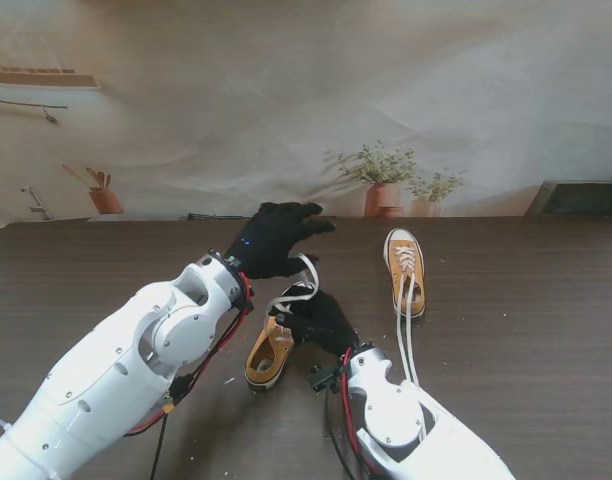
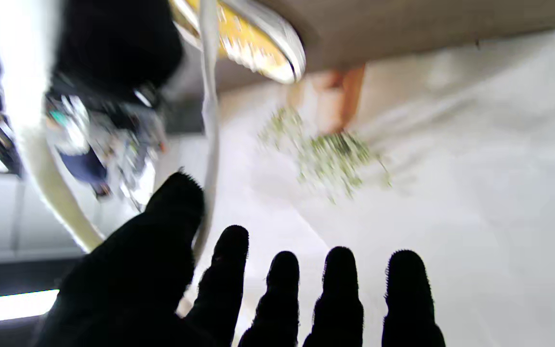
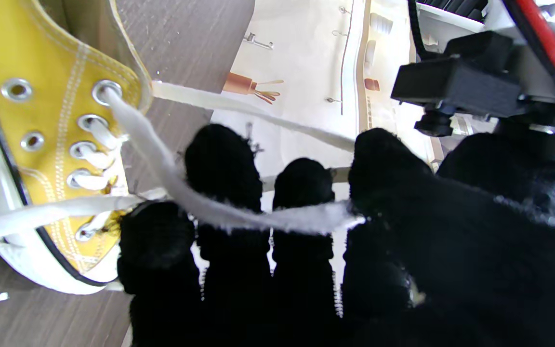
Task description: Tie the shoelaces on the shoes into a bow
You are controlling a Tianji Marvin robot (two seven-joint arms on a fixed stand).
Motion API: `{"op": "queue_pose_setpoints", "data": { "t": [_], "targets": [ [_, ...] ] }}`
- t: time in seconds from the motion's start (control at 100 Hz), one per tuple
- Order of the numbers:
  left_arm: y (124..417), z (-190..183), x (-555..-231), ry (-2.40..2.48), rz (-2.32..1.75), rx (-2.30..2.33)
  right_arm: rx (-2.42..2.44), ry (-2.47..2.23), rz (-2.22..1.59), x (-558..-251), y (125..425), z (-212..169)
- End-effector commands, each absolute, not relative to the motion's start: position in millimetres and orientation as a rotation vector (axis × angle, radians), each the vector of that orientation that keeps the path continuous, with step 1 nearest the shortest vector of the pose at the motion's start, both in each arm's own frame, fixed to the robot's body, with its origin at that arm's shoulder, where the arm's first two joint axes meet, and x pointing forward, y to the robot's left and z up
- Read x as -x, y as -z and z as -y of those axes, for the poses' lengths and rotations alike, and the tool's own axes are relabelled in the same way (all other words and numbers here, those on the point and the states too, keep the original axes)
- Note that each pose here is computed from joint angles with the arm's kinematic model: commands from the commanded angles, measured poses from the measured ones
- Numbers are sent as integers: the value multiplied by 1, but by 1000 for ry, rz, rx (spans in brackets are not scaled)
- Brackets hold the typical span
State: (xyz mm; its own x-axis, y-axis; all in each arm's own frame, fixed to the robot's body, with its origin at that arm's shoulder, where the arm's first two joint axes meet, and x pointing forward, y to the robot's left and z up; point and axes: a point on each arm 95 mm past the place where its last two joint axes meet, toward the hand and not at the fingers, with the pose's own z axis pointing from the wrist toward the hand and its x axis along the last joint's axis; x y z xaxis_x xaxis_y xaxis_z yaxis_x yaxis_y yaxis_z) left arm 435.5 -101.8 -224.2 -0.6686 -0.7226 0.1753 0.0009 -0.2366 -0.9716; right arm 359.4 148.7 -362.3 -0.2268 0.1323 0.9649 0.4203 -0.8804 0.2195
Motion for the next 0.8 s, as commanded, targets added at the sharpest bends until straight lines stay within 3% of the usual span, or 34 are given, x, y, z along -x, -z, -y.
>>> {"op": "queue_pose_setpoints", "data": {
  "t": [0.0, 0.45, 0.57, 0.79],
  "targets": [
    [238, 99, -430, 1960, -1538, 953, 1805, 2226, 671, -357, 360, -148],
    [289, 20, -410, 1997, -1106, 1211, 1801, 2315, 646, -355, 348, -146],
    [298, 17, -413, 2070, -1016, 1265, 1804, 2308, 649, -355, 350, -147],
    [282, 27, -418, 2149, -957, 1200, 1838, 2306, 622, -356, 350, -147]
  ]
}}
